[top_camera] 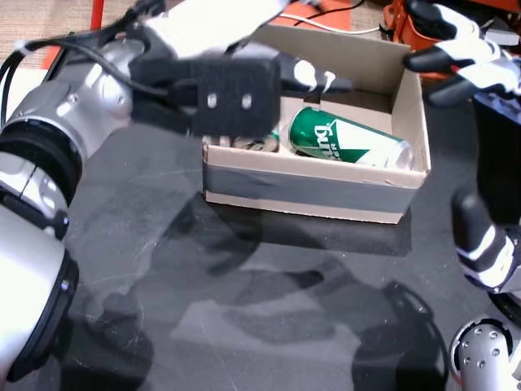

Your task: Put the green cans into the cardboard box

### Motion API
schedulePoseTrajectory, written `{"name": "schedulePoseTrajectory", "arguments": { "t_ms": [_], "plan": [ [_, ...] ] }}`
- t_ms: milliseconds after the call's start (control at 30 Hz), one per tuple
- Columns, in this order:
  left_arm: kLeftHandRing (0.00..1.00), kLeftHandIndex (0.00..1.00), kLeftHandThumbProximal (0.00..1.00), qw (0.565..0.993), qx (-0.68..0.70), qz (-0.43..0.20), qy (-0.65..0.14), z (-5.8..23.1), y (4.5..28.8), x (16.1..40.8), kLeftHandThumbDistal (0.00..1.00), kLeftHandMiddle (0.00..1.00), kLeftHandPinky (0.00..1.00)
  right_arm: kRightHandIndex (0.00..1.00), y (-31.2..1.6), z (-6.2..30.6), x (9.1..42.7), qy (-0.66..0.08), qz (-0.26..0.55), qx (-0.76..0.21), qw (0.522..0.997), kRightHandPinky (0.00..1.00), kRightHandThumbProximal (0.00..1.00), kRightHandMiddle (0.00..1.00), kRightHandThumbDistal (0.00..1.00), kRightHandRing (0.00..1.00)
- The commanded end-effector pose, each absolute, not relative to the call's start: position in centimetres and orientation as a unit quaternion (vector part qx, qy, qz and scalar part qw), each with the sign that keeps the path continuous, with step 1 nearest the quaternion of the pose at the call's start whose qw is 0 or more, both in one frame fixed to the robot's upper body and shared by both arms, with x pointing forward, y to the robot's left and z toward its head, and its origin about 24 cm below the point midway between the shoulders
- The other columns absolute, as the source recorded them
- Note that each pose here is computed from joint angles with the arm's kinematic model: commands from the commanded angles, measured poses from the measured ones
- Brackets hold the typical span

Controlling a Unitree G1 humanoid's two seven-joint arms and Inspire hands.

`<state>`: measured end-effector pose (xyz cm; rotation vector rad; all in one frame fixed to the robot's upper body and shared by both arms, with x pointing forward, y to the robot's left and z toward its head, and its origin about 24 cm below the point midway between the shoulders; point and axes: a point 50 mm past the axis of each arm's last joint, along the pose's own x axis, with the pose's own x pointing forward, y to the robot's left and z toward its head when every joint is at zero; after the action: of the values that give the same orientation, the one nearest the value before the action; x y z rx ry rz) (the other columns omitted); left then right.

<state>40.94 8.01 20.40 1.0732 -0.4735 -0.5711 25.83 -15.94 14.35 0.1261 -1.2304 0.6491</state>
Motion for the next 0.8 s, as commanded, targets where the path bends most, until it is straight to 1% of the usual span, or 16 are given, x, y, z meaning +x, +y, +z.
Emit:
{"name": "schedulePoseTrajectory", "arguments": {
  "t_ms": [0,67,100,133,167,200,233,267,367,433,500,533,633,667,733,767],
  "plan": [
    [0.99,0.86,0.69,0.81,0.457,-0.271,-0.248,22.6,8.0,40.9,1.0,0.95,0.84,0.87,-16.2,14.3,25.5,-0.573,0.287,0.04,0.766,0.78,0.85,0.67,0.72,0.58],
    [0.99,0.98,0.71,0.827,0.411,-0.274,-0.268,23.8,8.7,40.7,1.0,1.0,0.83,0.81,-16.0,14.5,25.1,-0.599,0.254,0.017,0.759,0.87,0.82,0.64,0.78,0.58],
    [0.98,1.0,0.74,0.831,0.39,-0.274,-0.286,24.4,9.1,40.5,1.0,1.0,0.83,0.82,-16.0,14.6,25.2,-0.603,0.255,0.013,0.756,0.86,0.77,0.64,0.84,0.58],
    [0.97,1.0,0.75,0.833,0.376,-0.274,-0.3,24.9,9.4,40.4,1.0,1.0,0.82,0.84,-16.0,14.6,25.4,-0.603,0.26,0.012,0.754,0.84,0.75,0.65,0.84,0.58],
    [0.95,1.0,0.72,0.835,0.346,-0.281,-0.323,25.4,9.9,40.1,1.0,0.99,0.81,0.83,-16.0,14.7,25.7,-0.601,0.268,0.018,0.753,0.77,0.8,0.63,0.74,0.56],
    [0.94,0.99,0.71,0.835,0.323,-0.285,-0.342,25.8,10.2,39.8,1.0,0.97,0.8,0.81,-16.0,14.8,25.9,-0.602,0.272,0.02,0.751,0.75,0.85,0.62,0.8,0.56],
    [0.93,0.95,0.72,0.834,0.302,-0.285,-0.363,26.2,10.8,39.5,1.0,0.94,0.8,0.8,-16.2,14.8,26.0,-0.608,0.267,0.005,0.748,0.83,0.87,0.63,0.94,0.58],
    [0.92,0.89,0.73,0.833,0.281,-0.283,-0.384,26.5,11.4,39.2,1.0,0.92,0.79,0.78,-16.3,14.8,26.0,-0.611,0.264,-0.003,0.746,0.86,0.82,0.63,0.99,0.59],
    [0.87,0.77,0.71,0.826,0.21,-0.266,-0.451,26.7,13.5,38.0,1.0,0.81,0.77,0.79,-16.9,14.6,26.3,-0.624,0.265,-0.017,0.735,0.93,0.77,0.65,1.0,0.66],
    [0.87,0.77,0.71,0.82,0.176,-0.26,-0.478,26.0,14.9,37.3,0.93,0.78,0.77,0.77,-16.9,14.0,26.2,-0.608,0.258,0.009,0.751,0.84,0.69,0.63,1.0,0.61],
    [0.85,0.79,0.7,0.822,0.144,-0.252,-0.49,24.4,16.6,36.7,0.91,0.79,0.77,0.77,-16.9,13.5,25.6,-0.601,0.239,0.037,0.761,0.85,0.65,0.63,0.97,0.6],
    [0.85,0.81,0.69,0.823,0.132,-0.249,-0.493,23.5,17.4,36.4,0.89,0.8,0.77,0.79,-17.0,13.5,25.5,-0.603,0.234,0.043,0.762,0.86,0.67,0.64,0.99,0.62],
    [0.82,0.74,0.7,0.819,0.108,-0.235,-0.513,21.4,19.2,35.2,0.96,0.75,0.77,0.81,-17.6,13.6,25.2,-0.612,0.209,0.037,0.762,0.86,0.61,0.64,0.94,0.61],
    [0.83,0.72,0.77,0.817,0.095,-0.232,-0.519,20.6,19.7,34.8,0.99,0.75,0.79,0.78,-17.8,13.7,25.2,-0.618,0.2,0.039,0.76,0.86,0.58,0.62,0.98,0.61],
    [0.81,0.72,0.81,0.812,0.059,-0.225,-0.535,19.0,20.1,34.0,1.0,0.74,0.8,0.68,-17.9,13.9,25.5,-0.641,0.172,0.046,0.747,0.85,0.65,0.58,1.0,0.6],
    [0.81,0.72,0.78,0.805,0.039,-0.225,-0.547,18.2,20.2,33.5,0.98,0.74,0.79,0.7,-18.1,13.9,25.6,-0.644,0.17,0.048,0.745,0.86,0.63,0.6,1.0,0.63]
  ]
}}
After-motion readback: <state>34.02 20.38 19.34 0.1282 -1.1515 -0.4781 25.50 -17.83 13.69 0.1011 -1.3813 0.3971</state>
